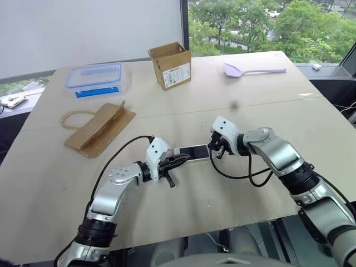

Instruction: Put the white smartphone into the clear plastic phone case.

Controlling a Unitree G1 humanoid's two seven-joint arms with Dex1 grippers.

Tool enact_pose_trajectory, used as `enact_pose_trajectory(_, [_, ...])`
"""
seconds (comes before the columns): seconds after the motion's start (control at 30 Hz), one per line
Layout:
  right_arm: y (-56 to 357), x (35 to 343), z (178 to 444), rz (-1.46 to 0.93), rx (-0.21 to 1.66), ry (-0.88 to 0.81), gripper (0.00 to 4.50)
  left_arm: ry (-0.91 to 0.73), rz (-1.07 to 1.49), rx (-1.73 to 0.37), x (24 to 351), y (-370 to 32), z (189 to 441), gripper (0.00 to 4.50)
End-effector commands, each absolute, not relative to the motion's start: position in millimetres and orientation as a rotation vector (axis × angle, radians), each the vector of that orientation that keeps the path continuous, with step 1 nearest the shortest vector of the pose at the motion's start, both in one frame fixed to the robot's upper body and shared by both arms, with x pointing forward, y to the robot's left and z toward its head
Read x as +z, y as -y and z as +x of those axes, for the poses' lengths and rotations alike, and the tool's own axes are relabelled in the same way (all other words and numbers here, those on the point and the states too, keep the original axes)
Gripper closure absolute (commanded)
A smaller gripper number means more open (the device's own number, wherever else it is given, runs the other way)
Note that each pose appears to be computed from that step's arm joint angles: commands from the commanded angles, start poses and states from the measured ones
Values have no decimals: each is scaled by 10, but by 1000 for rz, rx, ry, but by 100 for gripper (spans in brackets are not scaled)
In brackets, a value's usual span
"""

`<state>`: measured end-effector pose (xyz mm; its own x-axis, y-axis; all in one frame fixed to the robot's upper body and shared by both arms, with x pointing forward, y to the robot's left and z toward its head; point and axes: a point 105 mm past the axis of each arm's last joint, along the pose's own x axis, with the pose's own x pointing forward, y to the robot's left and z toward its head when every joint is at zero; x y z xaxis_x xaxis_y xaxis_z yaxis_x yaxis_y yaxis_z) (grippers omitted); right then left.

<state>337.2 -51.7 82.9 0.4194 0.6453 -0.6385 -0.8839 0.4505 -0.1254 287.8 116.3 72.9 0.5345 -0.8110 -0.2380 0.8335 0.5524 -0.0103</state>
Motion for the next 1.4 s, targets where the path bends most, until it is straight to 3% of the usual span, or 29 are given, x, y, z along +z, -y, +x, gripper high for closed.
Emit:
enact_pose_trajectory(0.03, [742,87,3088,-520,997,-841,447,-222,129,-1002,763,-1104,2849,444])
enact_pose_trajectory(0.27, [673,376,2957,-440,1096,-734,447,-238,132,-993,753,-1099,2858,444])
enact_pose_trajectory(0.7, [759,254,2835,-563,1133,-771,447,-271,143,-990,727,-1109,2868,444])
enact_pose_trajectory(0.83, [812,190,2788,-718,1170,-762,447,-277,144,-984,711,-1120,2871,444])
enact_pose_trajectory(1.23, [548,613,2816,-669,1229,-561,447,-279,155,-978,777,-1109,2871,444])
enact_pose_trajectory(1.4, [468,807,2957,-585,1184,-439,447,-279,157,-979,808,-1097,2878,444])
